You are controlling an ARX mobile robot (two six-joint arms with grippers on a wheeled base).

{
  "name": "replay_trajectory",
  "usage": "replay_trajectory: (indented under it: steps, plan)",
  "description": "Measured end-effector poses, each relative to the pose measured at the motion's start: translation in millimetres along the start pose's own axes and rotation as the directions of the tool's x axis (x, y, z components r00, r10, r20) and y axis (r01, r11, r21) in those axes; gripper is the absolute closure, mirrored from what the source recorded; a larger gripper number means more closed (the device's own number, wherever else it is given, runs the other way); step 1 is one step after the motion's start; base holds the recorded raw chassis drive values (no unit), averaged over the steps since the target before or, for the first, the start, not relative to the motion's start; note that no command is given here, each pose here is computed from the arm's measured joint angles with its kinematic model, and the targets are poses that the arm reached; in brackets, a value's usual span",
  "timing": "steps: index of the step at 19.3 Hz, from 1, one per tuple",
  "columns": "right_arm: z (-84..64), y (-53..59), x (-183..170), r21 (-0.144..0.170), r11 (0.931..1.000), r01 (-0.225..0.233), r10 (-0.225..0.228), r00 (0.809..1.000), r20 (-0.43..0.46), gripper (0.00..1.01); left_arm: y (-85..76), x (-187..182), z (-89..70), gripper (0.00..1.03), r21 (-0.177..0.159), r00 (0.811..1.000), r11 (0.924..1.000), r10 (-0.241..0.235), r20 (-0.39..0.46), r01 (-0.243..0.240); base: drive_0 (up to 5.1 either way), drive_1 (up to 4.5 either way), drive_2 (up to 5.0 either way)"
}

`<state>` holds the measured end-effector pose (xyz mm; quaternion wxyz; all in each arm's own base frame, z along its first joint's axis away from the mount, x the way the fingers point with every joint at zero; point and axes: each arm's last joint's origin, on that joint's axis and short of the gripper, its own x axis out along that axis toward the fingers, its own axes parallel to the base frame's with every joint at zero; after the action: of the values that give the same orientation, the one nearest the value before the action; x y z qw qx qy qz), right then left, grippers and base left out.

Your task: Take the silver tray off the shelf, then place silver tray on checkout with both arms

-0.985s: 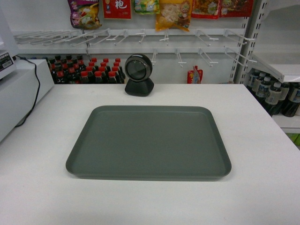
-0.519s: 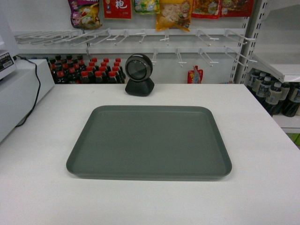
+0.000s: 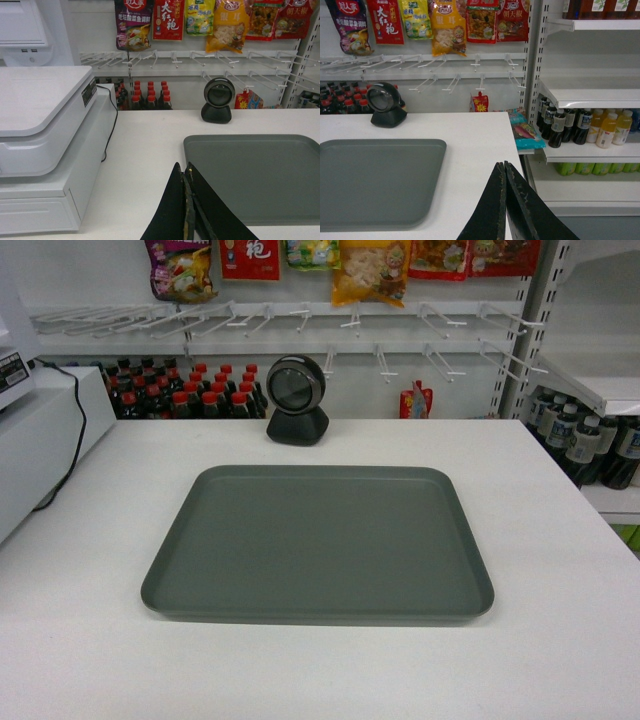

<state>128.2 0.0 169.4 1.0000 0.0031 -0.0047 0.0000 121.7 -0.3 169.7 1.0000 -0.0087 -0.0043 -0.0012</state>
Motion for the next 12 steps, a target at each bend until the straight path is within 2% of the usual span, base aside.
replay_trajectory:
  steps: [11, 12]
  plan:
    - [1.2, 0.0, -17.7, 0.0, 1.0, 0.0, 0.0, 1.0, 0.004, 0.99, 0.0, -14.0, -0.2, 1.02, 0.0, 1.0, 1.0, 0.0, 0.001, 0.0, 0.0, 0.0, 0.0]
    - [1.0, 0.0, -18.6, 0.0, 1.0, 0.0, 0.0, 1.0, 0.003, 0.99, 0.1, -19.6, -5.5, 1.02, 0.0, 0.999, 1.0, 0.001, -0.045, -0.001, 0.0, 0.0, 0.0]
